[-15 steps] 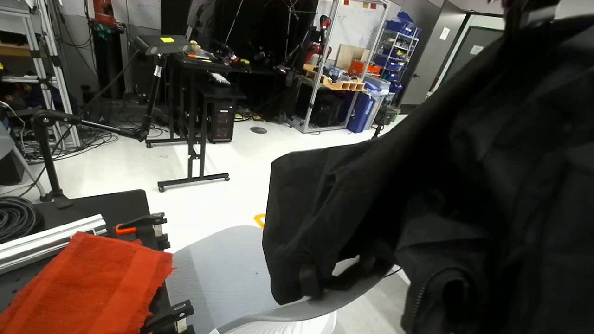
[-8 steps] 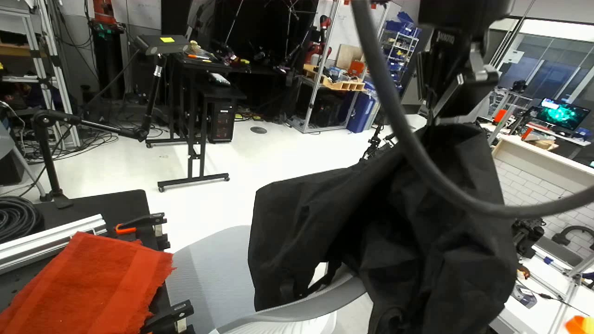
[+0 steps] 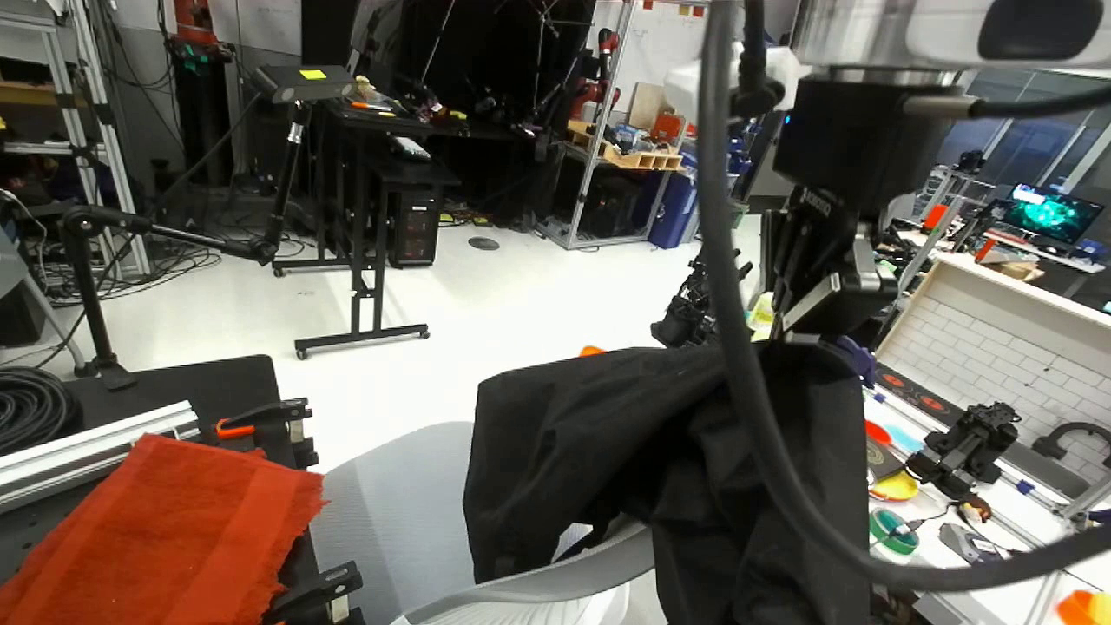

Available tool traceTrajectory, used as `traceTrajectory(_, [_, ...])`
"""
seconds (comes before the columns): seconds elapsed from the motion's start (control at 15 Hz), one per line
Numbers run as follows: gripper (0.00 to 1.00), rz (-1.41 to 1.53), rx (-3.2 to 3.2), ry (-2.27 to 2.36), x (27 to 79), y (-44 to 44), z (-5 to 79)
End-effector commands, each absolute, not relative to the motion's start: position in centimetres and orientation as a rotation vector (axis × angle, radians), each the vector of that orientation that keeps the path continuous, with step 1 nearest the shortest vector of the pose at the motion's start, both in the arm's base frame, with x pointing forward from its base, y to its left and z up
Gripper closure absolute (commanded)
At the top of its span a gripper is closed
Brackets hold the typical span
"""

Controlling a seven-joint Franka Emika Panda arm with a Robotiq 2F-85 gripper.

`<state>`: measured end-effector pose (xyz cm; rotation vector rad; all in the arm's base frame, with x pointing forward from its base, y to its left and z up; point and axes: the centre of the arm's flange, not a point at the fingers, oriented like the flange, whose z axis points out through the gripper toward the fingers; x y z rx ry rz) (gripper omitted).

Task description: Put the black bag and the orange towel on the back rest of the chair

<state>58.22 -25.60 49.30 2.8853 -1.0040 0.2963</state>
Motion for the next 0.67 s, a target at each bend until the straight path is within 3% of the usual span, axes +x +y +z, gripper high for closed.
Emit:
traceTrajectory(0.0, [0.99, 0.164, 2.873, -0.994, 60.6, -27.1, 46.6])
traceTrajectory(0.6, [0.99, -0.077, 2.862, -0.935, 63.2, -27.2, 38.8])
